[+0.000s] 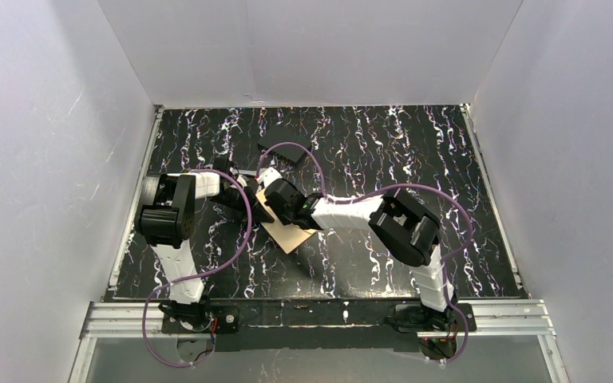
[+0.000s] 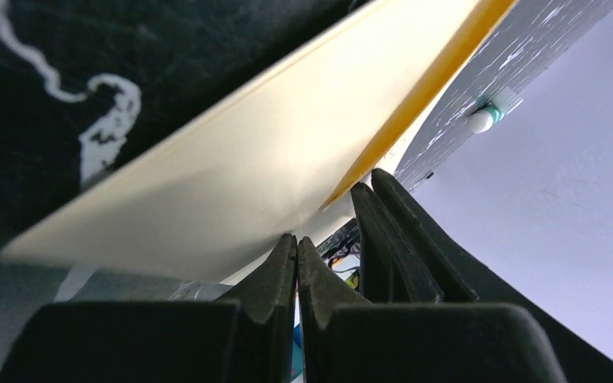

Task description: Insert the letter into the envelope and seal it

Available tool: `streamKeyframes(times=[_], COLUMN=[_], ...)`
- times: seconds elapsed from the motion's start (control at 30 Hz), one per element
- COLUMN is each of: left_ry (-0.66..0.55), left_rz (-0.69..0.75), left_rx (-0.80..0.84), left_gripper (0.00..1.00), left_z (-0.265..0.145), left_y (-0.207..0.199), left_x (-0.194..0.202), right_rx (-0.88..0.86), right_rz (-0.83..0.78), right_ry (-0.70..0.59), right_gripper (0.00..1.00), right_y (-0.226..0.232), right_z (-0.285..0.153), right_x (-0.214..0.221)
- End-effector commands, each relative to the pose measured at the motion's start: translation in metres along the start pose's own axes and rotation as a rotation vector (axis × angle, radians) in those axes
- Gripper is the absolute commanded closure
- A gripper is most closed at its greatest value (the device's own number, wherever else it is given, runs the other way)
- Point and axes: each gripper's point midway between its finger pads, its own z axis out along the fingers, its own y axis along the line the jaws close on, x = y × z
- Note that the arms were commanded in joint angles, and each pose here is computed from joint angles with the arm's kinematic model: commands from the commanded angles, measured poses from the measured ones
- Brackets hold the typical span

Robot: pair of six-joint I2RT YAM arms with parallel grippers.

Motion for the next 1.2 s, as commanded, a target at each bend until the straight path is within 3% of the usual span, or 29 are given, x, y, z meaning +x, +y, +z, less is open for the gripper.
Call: streamKeyframes(times=[0.0,0.33,0.7,1.17], left_ry=[0.035,0.004,-0.114,-0.138], left_rz=[0.001,0.025,-0.102,-0.134], left_rx=[-0.087,-0.11,-0.163,-0.177], left_gripper=[1.0,1.0,1.0,1.0], left_z=[0.006,0.008,0.001,-0.002], left_y=[0.031,0.034,0.046,0.051], left_x=[0.014,0.004,-0.016,-0.023], right_rx=[-0.081,-0.207,-0.186,-0.276], right_rz=[-0.02,0.035,-0.166,-0.207], right_ry=[0.168,0.141,0.299,0.342], right_gripper=[0.8,0.83,0.88,0.85], right_y=[0.02,0.039,0.013,0.01], right_z=[0.019,0.009,-0.014,-0.048], right_x=[0.062,0.035,0.095,0.117])
